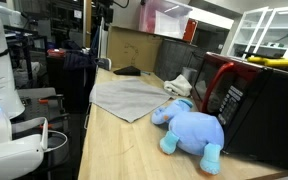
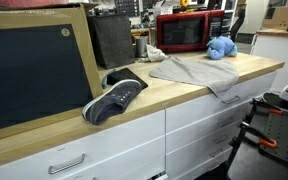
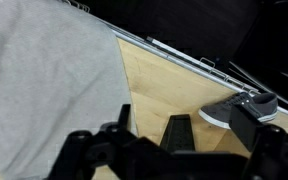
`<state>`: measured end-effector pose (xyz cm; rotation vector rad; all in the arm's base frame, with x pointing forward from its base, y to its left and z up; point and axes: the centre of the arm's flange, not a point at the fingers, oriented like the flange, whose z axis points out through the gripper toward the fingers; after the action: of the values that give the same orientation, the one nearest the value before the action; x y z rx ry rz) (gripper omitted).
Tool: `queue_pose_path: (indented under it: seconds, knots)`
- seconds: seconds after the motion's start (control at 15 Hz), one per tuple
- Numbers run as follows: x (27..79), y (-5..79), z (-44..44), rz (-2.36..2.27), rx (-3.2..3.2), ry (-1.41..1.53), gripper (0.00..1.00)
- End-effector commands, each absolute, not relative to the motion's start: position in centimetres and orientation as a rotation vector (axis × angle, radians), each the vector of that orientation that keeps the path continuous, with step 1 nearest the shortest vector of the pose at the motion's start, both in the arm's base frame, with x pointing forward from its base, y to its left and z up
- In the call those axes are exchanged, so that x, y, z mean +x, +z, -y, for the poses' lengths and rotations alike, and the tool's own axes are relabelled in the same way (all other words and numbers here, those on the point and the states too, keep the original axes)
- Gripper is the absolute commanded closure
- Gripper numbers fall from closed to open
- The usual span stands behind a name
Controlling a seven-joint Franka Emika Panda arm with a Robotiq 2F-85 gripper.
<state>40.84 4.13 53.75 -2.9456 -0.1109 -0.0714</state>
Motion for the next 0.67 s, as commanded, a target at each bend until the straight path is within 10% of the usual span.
queue_pose_path:
  seconds: [0.0,0.6]
  knots:
    - [40.8,53.7,-4.1,0.111,-2.946,-0.071,0.00]
    - [43.9,47.5,4.8,-0.034,-3.008,0.026,0.00]
